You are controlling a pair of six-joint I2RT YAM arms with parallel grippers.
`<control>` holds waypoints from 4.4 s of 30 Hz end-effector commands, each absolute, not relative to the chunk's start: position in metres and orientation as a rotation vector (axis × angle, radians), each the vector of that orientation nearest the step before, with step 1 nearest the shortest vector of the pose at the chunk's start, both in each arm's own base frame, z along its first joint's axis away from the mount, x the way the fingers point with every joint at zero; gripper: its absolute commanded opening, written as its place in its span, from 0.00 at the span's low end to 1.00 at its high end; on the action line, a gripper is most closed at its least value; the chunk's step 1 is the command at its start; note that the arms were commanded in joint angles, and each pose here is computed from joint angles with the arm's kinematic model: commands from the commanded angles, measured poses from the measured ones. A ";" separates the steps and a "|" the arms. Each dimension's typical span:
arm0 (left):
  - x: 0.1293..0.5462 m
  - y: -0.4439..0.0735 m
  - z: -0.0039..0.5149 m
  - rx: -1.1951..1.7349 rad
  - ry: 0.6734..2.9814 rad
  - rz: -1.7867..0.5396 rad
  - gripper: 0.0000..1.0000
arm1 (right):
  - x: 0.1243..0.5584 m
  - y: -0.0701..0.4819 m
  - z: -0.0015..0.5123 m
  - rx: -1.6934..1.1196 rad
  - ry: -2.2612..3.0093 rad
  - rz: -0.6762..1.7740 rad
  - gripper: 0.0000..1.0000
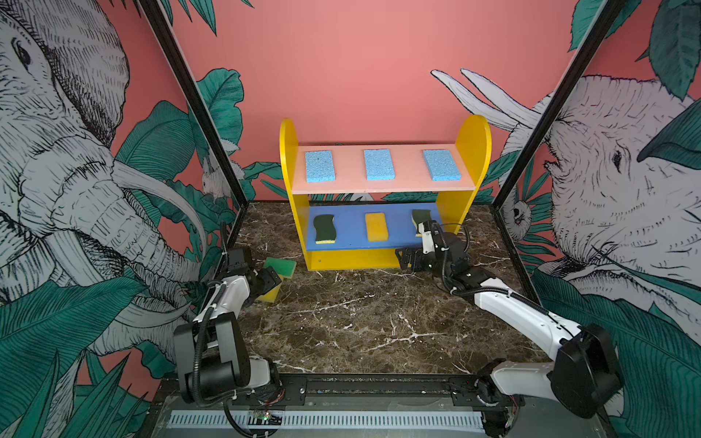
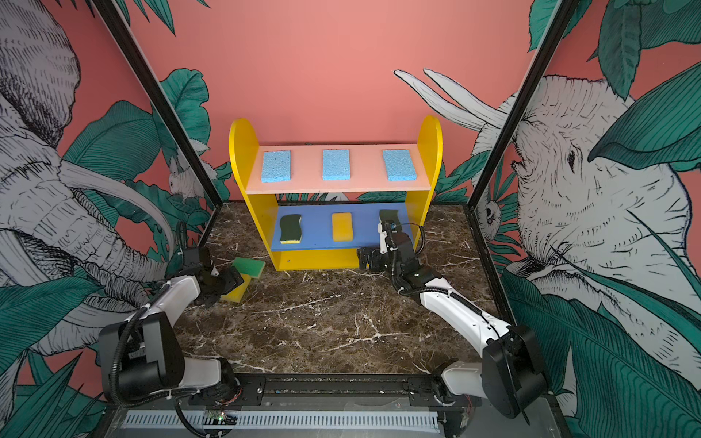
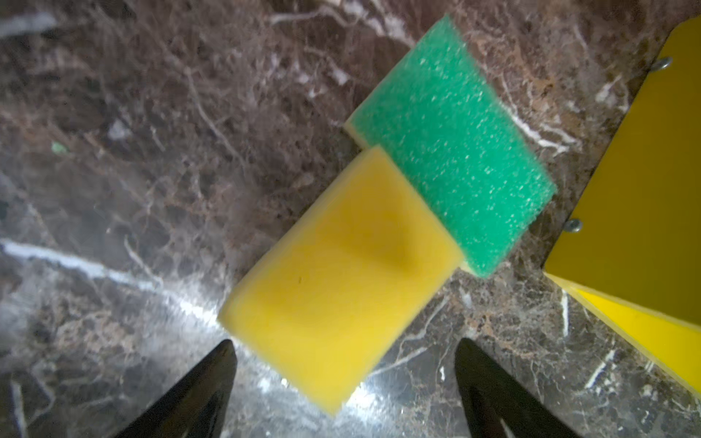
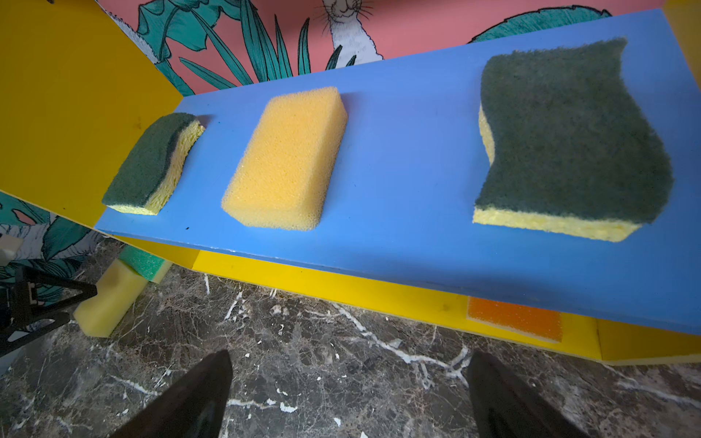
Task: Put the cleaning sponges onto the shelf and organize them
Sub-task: 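Lower the left gripper onto the yellow sponge beside the green sponge, then close the left gripper on the yellow sponge, then lift the yellow sponge with the left gripper while the right gripper draws back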
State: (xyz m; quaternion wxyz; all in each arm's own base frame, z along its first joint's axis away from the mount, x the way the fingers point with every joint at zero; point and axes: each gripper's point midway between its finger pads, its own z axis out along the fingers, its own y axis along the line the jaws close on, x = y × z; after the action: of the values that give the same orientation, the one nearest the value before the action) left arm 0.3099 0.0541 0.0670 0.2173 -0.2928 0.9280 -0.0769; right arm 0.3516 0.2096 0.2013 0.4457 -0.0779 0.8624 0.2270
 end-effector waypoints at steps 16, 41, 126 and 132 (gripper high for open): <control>0.326 0.033 0.069 -0.645 2.509 -0.356 0.94 | 0.350 0.211 0.215 -0.247 2.075 0.557 0.99; 0.311 0.053 0.074 -0.638 2.567 -0.111 0.99 | 0.332 0.202 0.214 -0.240 2.057 0.581 0.99; 0.267 0.008 0.054 -0.635 2.694 0.353 0.99 | 0.279 0.168 0.213 -0.243 2.008 0.563 0.99; 0.289 0.011 0.054 -0.604 2.686 0.302 0.99 | 0.282 0.167 0.210 -0.241 2.017 0.546 0.99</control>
State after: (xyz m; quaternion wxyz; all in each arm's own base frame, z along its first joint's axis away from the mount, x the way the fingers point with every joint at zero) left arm 0.2801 0.0074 0.0478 0.1774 -0.2215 0.9527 0.1088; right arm 0.2776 0.1660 0.2022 0.4817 -0.1009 0.8410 0.2246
